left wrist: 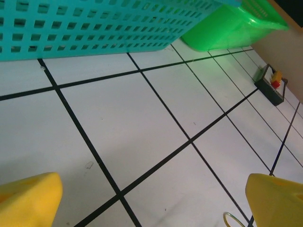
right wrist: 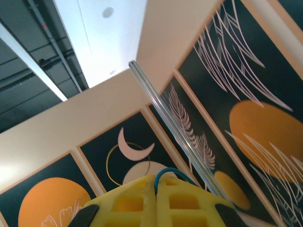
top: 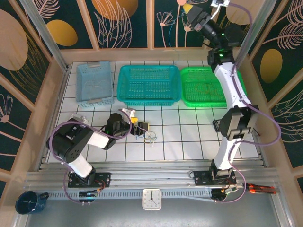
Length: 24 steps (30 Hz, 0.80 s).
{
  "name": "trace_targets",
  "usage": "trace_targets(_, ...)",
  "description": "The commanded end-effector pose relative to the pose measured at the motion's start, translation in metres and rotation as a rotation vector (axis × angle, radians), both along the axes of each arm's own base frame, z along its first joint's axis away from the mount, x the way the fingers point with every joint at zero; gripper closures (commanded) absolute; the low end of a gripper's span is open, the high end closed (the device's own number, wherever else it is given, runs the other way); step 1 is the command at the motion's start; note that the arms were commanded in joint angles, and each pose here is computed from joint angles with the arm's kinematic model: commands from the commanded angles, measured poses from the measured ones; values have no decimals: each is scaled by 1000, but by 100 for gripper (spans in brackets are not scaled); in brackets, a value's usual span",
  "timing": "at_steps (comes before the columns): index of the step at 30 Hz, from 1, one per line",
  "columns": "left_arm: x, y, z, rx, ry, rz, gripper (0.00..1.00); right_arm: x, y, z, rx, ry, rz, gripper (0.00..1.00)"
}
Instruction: Untangle the cables
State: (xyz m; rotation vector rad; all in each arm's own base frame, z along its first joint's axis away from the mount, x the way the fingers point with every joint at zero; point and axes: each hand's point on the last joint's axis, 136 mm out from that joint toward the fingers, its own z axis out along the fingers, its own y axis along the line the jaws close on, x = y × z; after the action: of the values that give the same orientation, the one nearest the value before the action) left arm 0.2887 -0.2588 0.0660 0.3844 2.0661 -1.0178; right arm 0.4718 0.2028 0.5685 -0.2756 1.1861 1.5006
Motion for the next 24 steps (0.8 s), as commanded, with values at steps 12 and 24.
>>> trace_targets(12, 2, 0, 10, 9, 2, 11, 1, 36, 72, -138, -113, 193, 94, 100)
trace_targets(24, 7, 3, 5, 26, 15, 45, 1, 21, 111, -266, -167, 401, 151, 100)
